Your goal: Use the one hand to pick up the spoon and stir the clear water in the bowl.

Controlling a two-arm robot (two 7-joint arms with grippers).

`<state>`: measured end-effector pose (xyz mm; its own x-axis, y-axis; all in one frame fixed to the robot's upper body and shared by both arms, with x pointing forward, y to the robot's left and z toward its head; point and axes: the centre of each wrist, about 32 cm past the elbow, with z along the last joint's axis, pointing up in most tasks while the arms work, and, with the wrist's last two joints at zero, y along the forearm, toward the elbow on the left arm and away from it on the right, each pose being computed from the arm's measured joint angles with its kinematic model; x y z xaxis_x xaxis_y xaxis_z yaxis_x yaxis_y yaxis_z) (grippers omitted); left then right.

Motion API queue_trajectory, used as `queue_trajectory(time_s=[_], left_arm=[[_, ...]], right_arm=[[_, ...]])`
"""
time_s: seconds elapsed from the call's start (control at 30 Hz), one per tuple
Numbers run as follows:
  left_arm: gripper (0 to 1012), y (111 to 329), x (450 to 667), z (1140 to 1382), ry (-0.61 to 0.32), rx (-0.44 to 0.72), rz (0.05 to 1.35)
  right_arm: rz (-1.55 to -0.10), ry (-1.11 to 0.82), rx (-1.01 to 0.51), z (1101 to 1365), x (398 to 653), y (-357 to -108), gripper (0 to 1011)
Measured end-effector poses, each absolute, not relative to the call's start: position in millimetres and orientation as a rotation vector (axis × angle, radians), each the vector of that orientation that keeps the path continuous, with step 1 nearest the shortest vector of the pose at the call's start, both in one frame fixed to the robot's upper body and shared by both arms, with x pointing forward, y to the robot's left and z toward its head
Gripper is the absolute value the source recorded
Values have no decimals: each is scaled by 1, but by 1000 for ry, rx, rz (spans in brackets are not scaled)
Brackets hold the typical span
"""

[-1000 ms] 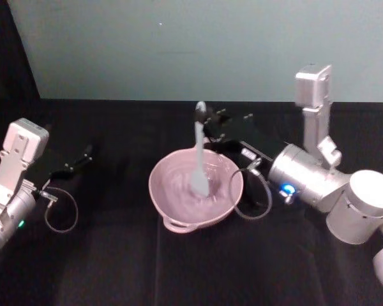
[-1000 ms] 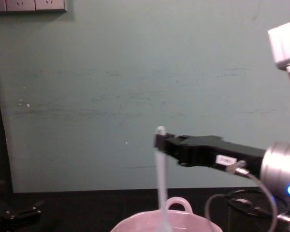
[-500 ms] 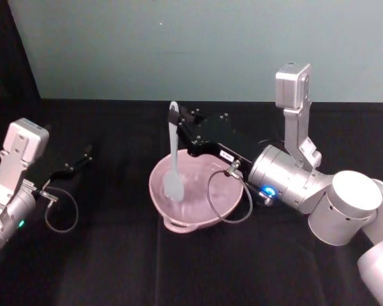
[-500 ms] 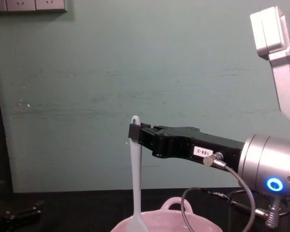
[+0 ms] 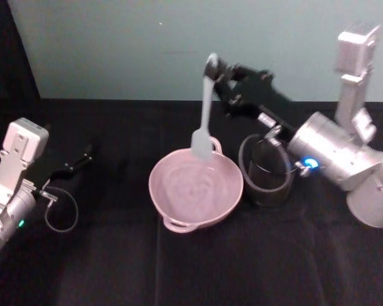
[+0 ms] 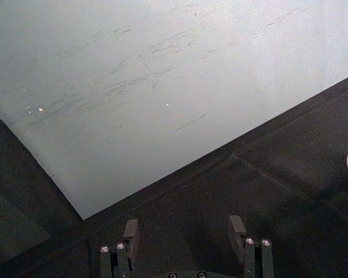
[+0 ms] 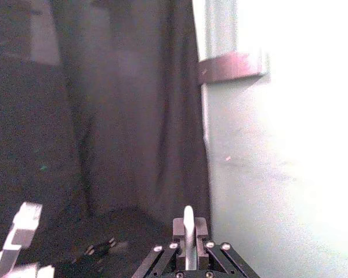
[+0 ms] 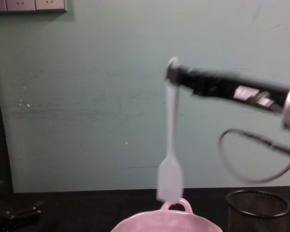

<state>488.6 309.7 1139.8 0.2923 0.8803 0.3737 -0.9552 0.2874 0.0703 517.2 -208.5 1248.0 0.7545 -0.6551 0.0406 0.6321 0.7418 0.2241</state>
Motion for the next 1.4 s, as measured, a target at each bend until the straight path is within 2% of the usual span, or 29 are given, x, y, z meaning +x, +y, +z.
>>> queue_trajectory(time_s=[0.23,0.57,0.93,1.07,1.4], left_arm=[[1011,310,489,1140,-285,305,1248],[1011,310,489,1140,-285,304,1248],[1011,310,489,1140,-285,304,1248],[1011,310,489,1140,-285,304,1248],[1011,310,489,1140,-285,304,1248]], right_arm=[[-821,-151,216,1274,505,-250,109],[-929,-117,198,1280,495,-287,109],[-995,47,204,1254,498,-297,109],[-1021,141,212,1234,502,-299,109],[-1047,341,322,1200,505,-309,109]])
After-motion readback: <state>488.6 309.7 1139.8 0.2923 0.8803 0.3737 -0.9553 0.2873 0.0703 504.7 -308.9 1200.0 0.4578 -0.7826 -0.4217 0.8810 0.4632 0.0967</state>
